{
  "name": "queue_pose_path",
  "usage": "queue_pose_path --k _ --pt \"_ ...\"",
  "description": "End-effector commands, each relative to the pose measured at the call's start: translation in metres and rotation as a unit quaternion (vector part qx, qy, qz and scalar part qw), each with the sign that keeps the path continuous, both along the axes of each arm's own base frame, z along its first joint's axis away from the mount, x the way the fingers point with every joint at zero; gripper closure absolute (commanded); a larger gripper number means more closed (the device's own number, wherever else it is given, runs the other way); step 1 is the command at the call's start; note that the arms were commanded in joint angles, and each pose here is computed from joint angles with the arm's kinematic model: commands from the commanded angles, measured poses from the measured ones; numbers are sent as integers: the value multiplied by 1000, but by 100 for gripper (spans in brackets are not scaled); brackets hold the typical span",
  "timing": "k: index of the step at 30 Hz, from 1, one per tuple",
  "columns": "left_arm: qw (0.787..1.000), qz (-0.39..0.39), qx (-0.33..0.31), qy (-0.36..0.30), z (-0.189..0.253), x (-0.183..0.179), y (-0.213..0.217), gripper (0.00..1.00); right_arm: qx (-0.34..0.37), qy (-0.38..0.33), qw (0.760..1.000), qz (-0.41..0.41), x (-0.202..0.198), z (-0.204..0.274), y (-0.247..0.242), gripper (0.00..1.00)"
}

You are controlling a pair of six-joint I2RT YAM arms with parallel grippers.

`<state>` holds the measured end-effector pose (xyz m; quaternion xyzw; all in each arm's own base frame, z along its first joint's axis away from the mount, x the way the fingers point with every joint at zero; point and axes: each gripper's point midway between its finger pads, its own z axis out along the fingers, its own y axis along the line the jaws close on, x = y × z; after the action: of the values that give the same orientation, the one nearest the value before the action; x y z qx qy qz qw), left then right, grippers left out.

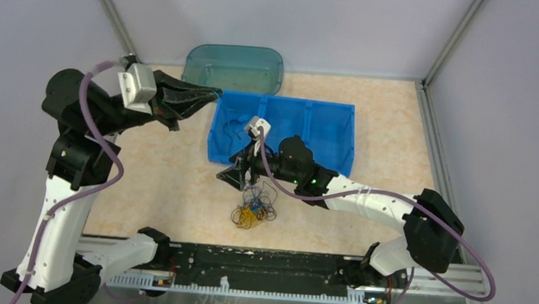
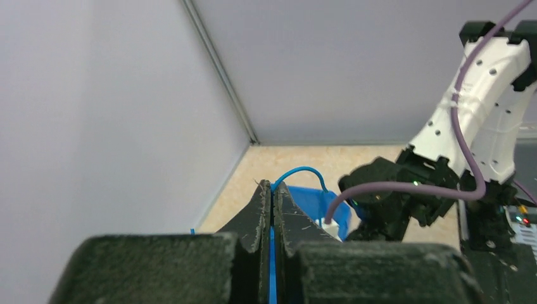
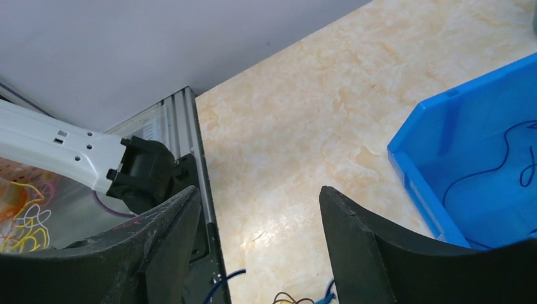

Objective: Untangle the cables

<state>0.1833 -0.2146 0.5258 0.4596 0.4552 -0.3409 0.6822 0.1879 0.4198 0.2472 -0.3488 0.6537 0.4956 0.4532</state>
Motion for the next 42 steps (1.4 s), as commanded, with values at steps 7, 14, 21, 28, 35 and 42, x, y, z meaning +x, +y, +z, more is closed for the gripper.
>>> queue_pose_path --k 7,14,21,28,35,42 --pt "971 79 -160 -158 124 -16 35 100 66 31 997 -8 -6 -6 -3 34" --pt "952 96 -201 -208 166 -29 49 100 54 76 995 -19 -12 -43 -12 38" --pt "946 98 -212 -227 187 -37 53 100 39 118 992 -37 -16 -76 -22 47" --pt "947 93 -205 -230 190 -43 54 100 23 111 992 -51 -14 -67 -29 27" --pt "959 63 -177 -210 173 -46 43 100 70 0 997 -40 -24 38 -56 10" --pt "971 24 -151 -185 158 -49 31 100 94 -79 991 51 -53 129 -55 9"
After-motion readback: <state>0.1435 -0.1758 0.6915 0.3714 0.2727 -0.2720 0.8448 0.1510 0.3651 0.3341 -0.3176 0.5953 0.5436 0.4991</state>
